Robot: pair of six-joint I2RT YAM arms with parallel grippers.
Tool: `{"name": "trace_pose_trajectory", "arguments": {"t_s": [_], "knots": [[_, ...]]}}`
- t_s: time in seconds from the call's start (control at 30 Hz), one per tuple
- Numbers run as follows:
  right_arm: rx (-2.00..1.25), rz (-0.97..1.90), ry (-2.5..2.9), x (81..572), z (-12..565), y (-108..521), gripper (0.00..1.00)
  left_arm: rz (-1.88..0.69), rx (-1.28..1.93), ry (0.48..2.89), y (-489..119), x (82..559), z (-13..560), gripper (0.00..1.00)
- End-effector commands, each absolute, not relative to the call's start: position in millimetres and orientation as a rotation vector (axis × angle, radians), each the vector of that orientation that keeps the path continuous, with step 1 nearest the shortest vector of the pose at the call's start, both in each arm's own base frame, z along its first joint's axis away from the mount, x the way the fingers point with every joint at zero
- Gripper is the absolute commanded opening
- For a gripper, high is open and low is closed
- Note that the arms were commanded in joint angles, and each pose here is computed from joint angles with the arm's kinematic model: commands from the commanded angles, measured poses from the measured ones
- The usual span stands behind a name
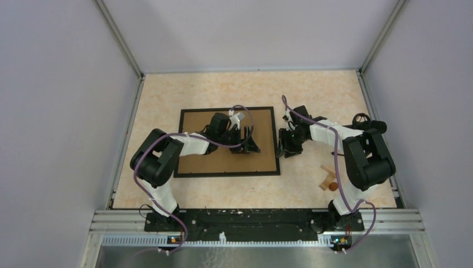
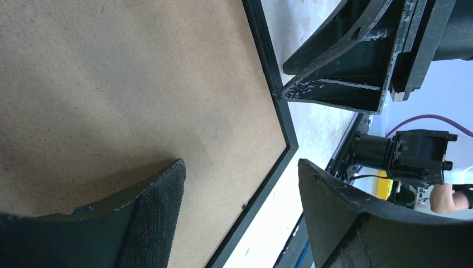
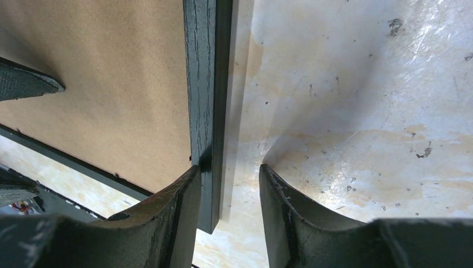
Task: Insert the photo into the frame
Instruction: Install the photo frame at the center of the board.
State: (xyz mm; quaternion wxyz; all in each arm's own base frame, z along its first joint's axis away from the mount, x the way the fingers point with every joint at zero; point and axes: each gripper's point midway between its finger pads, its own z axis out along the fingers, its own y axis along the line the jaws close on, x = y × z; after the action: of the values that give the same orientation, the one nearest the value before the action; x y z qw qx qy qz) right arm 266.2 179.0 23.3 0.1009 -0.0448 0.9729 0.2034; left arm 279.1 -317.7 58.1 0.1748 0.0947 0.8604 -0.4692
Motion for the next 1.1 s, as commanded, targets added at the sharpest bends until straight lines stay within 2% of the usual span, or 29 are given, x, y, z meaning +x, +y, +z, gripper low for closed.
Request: {"name": "trace_pose_trajectory", "arguments": {"t_s": [0.0,0.47,0.77,0.87,0.93,1.0,1.07], "knots": [[-0.147,0.532,2.89,269,9,177,0.43,-1.172,0.231,2.514,-300,282,24,0.8],[-0.055,0.288,2.965,260,-25,174,0.41,-1.179,0.237,2.51,-300,281,25,0.8],[-0.041,-0.24,3.003,257,-66,140,0.39,-1.18,0.237,2.507,-300,280,25,0.8],[-0.136,-0.136,3.073,251,-73,157,0.4,-1.181,0.237,2.506,-300,280,25,0.8],[-0.199,0.063,3.072,253,-58,182,0.41,-1.181,0.241,2.5,-300,280,26,0.8],[-0.239,0.215,2.986,269,-23,200,0.47,-1.194,0.252,2.476,-301,279,31,0.8],[-0.246,0.234,2.893,290,16,202,0.55,-1.225,0.28,2.436,-304,279,41,0.8]]}}
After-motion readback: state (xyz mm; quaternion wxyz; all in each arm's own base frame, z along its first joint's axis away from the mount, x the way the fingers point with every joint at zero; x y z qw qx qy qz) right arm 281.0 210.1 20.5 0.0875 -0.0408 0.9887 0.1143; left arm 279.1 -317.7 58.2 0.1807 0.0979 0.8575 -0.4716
